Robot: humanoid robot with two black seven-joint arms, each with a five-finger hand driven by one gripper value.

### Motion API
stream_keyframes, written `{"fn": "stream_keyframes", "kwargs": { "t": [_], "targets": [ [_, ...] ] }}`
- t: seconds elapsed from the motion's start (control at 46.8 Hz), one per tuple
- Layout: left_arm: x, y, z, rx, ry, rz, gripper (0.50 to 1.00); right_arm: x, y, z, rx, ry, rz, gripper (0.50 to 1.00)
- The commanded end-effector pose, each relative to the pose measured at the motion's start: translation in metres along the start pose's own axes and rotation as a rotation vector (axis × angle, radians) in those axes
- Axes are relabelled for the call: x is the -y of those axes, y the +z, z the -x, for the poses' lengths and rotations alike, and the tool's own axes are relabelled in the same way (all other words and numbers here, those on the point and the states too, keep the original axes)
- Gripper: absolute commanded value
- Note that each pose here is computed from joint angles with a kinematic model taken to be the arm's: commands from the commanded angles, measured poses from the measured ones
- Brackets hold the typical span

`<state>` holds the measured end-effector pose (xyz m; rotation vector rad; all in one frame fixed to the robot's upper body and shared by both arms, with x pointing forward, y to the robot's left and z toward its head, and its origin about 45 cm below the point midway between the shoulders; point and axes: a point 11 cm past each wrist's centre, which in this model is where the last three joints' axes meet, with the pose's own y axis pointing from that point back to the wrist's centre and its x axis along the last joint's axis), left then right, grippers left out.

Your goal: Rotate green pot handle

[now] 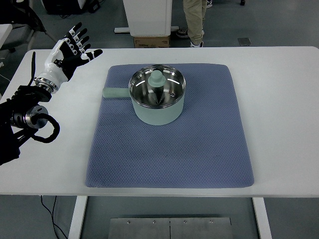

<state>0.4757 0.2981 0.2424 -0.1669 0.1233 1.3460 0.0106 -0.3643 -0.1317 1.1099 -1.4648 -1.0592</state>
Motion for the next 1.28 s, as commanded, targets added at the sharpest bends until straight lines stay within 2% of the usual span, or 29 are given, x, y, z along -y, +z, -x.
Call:
{"fn": "stream_keyframes", "kwargs": {
  "t": [0.0,0.449,0.876,1.261],
  "targets": [
    [0.001,-0.004,0.003,-0.014,0.005,0.0,1.0,0.0,0.0,0.0,0.0,0.0,0.001,1.0],
    [-0.007,-0.023,-0.003,-0.032,0.036,-0.025,1.0,0.0,0.0,0.0,0.0,0.0,0.001,1.0],
    [-0.006,-0.039,0.012,-0.057,0.035,-0.042,1.0,0.0,0.0,0.0,-0.001,0.0,0.001,1.0],
    [-0.004,-0.041,0.014,-0.058,0.038,-0.042,1.0,0.0,0.0,0.0,-0.004,0.0,0.001,1.0]
  ]
}}
